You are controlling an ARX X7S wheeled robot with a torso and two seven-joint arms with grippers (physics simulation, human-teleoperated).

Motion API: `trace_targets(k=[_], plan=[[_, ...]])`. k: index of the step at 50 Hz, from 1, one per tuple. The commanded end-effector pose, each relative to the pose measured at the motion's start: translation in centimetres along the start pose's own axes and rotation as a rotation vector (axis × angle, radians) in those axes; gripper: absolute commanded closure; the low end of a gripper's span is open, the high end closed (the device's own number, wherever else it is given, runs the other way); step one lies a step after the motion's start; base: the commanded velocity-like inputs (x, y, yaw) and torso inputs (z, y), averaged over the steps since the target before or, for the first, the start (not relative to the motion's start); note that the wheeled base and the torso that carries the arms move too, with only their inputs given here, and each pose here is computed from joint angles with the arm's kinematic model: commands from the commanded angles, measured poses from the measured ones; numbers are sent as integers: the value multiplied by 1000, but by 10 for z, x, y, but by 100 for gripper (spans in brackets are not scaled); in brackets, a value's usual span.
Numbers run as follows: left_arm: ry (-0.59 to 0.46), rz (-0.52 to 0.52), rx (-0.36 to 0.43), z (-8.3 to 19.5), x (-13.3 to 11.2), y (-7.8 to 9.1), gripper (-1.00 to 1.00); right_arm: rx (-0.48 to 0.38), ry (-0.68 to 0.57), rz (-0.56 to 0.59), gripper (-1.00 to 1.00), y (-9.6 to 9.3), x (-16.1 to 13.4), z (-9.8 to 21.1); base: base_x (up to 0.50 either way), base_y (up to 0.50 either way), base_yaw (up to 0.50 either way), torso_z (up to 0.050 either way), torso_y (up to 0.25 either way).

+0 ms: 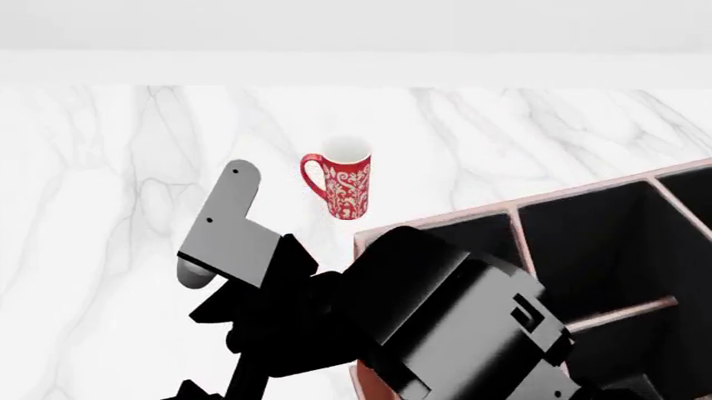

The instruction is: Pick up the book and place it in the left compartment of the caddy.

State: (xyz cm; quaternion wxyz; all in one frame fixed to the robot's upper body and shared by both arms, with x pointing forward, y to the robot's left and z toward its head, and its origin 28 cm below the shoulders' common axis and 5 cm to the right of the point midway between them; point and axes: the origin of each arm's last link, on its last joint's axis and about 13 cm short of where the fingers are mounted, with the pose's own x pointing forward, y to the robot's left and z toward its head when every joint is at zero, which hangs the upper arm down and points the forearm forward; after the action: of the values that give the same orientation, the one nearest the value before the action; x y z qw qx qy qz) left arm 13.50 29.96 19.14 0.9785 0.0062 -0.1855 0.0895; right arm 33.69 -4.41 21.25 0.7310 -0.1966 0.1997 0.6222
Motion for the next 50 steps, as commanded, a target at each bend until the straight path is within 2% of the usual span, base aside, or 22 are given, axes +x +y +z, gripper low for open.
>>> trace_targets(k=[1, 21, 50], plan=[[-3, 0, -4, 1, -1, 1, -100, -14, 21, 10, -100, 1, 10, -2, 0, 0, 0, 0, 0], [-6, 1, -9, 3, -1, 2, -100, -20, 10, -18, -100, -3, 33, -10, 0, 0, 0, 0, 0], [-15, -3, -14, 7, -4, 2, -100, -17, 26, 23, -100, 4, 49, -23, 0, 0, 0, 0, 0]])
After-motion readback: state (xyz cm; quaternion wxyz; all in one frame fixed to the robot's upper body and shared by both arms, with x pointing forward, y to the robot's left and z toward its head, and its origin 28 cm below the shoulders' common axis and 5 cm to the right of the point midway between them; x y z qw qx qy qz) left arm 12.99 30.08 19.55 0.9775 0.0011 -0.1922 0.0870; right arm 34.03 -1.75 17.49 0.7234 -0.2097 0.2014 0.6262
